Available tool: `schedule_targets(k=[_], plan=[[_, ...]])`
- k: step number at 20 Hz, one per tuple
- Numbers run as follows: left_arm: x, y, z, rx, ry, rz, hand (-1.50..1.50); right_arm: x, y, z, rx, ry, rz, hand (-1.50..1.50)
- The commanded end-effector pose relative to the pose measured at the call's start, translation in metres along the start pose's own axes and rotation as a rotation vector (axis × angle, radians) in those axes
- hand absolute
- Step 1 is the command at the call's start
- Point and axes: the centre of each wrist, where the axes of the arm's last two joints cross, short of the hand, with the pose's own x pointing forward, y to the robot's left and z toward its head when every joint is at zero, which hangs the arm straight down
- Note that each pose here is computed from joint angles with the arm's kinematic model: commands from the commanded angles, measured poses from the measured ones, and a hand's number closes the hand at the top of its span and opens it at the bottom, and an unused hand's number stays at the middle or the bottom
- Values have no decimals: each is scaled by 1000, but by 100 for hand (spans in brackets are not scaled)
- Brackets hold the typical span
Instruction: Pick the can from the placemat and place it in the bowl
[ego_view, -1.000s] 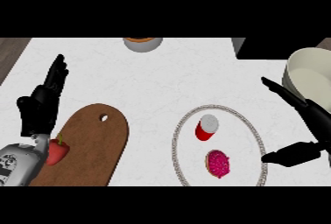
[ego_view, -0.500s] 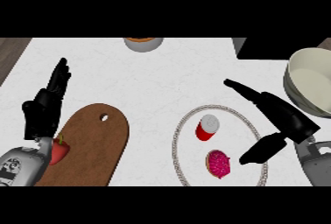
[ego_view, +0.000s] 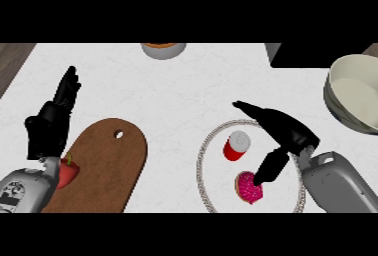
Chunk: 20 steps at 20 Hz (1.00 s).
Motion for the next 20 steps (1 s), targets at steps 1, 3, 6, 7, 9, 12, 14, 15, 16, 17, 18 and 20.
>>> schedule_targets(k=[1, 3, 6, 7, 9, 12, 14, 15, 16, 17, 18, 20], plan=[[8, 8, -8, 14, 0, -12, 0, 4, 15, -10, 15, 48, 15, -150], [12, 5, 8, -13, 2, 7, 0, -13, 29, -15, 23, 42, 27, -150], [16, 15, 8, -7, -2, 6, 0, -19, 13, -39, 11, 46, -12, -150], [0, 3, 10, 8, -5, 7, 0, -11, 16, -18, 35, 46, 21, -150], [-4, -16, 2, 1, 1, -4, 0, -11, 24, -40, 30, 41, -4, -150], [14, 4, -7, 9, -6, -14, 0, -9, 37, -60, 40, 31, 17, -150], [14, 3, -21, 30, -5, 5, 0, -15, 51, -55, 54, 42, 13, -150], [11, -12, -11, -4, 7, -4, 0, -13, 46, -58, 38, 38, 2, -150], [-5, 9, -1, 13, -3, -1, 0, -31, 44, -61, 39, 40, -17, -150], [-18, 3, 25, 13, -11, -3, 0, -24, 60, -55, 48, 29, 22, -150], [-13, 5, 1, 1, 1, -10, 0, -26, 63, -65, 74, 22, 86, 150], [-7, -6, 0, -1, 6, -10, 0, -14, 72, -56, 31, -33, 119, 150]])
